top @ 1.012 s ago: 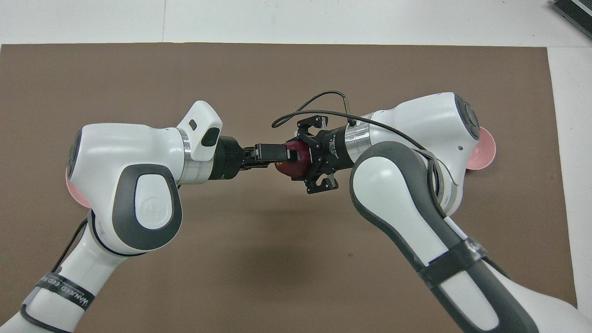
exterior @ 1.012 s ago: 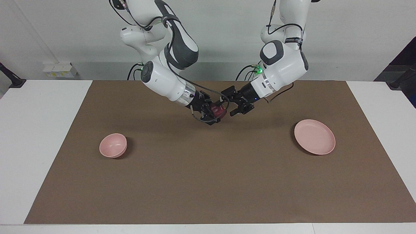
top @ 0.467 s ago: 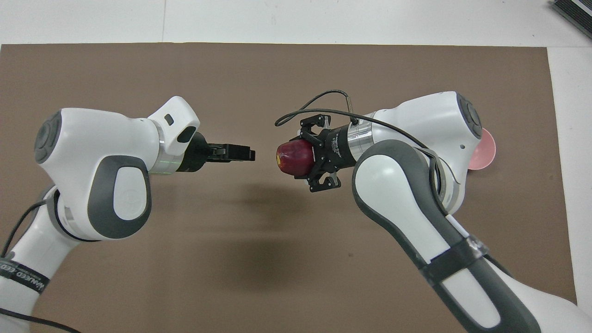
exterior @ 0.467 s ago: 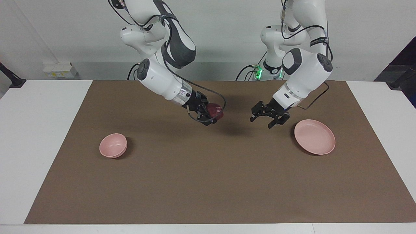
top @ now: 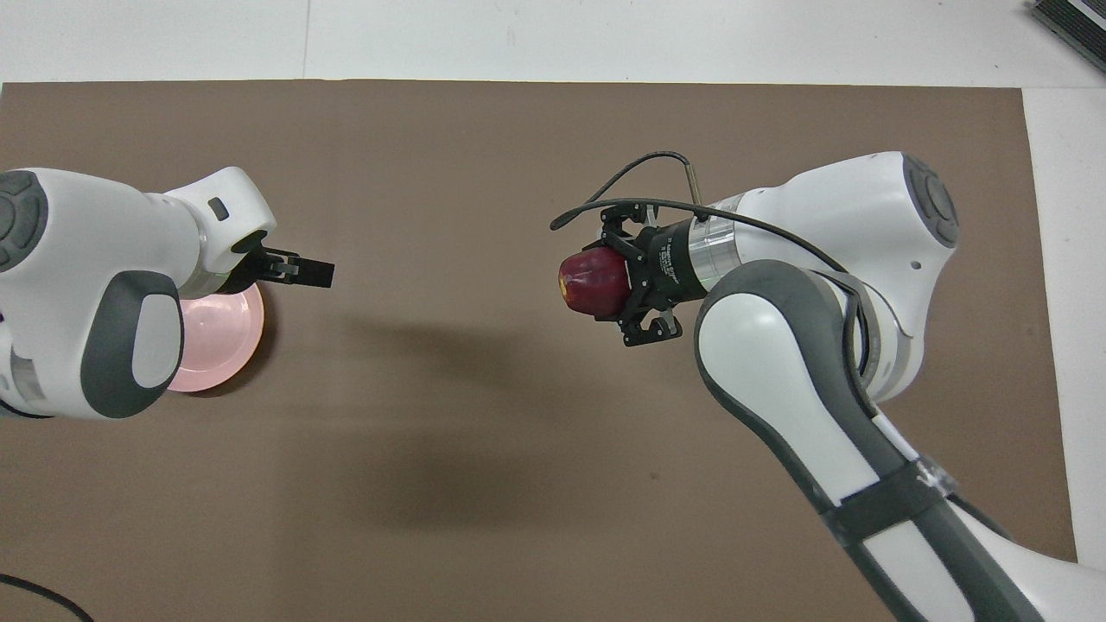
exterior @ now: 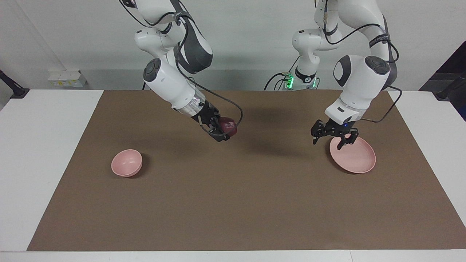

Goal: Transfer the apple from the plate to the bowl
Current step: 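Move the apple with the right gripper toward the pink cup while the left gripper withdraws, then lower the apple into the pink cup and open the right gripper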

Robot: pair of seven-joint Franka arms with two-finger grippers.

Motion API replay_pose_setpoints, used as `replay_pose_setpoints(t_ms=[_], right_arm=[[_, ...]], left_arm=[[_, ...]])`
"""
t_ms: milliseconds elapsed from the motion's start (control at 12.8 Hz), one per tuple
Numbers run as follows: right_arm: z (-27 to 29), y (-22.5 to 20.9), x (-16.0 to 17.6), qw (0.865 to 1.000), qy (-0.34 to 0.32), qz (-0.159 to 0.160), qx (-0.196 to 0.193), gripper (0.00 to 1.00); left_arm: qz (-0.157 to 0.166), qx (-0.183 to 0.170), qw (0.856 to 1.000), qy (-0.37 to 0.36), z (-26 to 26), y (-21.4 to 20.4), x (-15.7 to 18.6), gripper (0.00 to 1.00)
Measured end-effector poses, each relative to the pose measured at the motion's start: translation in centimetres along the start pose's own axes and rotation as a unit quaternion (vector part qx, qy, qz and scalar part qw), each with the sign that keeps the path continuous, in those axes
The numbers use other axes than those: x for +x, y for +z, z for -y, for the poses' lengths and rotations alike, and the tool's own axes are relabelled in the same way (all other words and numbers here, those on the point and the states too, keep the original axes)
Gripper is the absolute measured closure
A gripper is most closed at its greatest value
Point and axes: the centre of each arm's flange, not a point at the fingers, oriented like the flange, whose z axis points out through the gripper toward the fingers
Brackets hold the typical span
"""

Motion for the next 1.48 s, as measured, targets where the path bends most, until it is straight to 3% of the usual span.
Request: replay_pose_setpoints(t_ms=[234, 467, 779, 1168, 1480], right_arm=[[0.1, -1.8, 1.1, 0.997, -0.038, -0.071, 0.002, 0.21], [0.0, -4.6, 4.4, 0.994, -0.051, -0.093, 0.000, 0.21], [-1.1, -9.0, 11.3, 0.991, -0.089, -0.100, -0.018, 0.21], [-3.3, -13.8, 21.1, 0.974, -0.156, -0.157, -0.046, 0.21], [-4.7, -12.3, 29.2, 0.960, -0.187, -0.191, -0.083, 0.21]], left_arm=[[0.021, -0.001, 1.000, 0.008, -0.2, -5.5, 1.2, 0.00], [0.039, -0.003, 0.999, 0.014, -0.8, -11.7, 1.5, 0.00], [0.066, -0.002, 0.998, 0.002, 0.6, -16.6, 0.7, 0.00], [0.088, 0.000, 0.996, -0.008, 3.3, -20.5, -0.8, 0.00], [0.082, 0.001, 0.997, 0.000, 1.8, -23.8, -2.5, 0.00]])
